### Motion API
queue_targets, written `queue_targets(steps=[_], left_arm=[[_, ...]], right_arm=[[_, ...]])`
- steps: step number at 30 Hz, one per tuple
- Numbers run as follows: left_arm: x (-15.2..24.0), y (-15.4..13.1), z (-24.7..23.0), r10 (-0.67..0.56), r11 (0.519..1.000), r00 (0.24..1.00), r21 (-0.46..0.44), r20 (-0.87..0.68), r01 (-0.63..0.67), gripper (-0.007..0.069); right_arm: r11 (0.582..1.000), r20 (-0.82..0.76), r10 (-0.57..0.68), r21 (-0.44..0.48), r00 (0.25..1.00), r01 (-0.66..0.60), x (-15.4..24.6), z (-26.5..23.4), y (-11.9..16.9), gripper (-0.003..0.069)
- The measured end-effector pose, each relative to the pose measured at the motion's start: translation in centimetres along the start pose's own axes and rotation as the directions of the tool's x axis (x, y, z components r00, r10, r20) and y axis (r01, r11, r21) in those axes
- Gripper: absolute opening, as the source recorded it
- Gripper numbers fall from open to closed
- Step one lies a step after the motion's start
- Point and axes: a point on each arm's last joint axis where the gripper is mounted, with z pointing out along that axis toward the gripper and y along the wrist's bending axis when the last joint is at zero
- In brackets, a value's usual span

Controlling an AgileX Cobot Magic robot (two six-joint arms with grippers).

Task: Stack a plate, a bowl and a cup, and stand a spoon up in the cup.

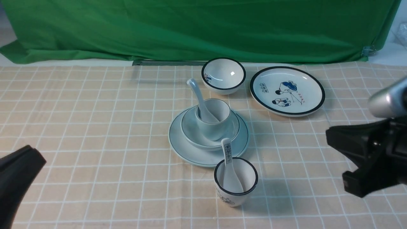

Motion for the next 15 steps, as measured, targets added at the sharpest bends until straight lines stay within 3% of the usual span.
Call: queue_targets(steps=[15], left_arm=[[4.7, -0.5, -0.2, 0.028, 0.999, 0.982, 0.035, -0.187, -0.022, 0.0002]], right_arm=[[0.998, 0.021, 0.063, 0.004, 0.998, -0.063, 0.6, -2.4, -0.2, 0.0034]])
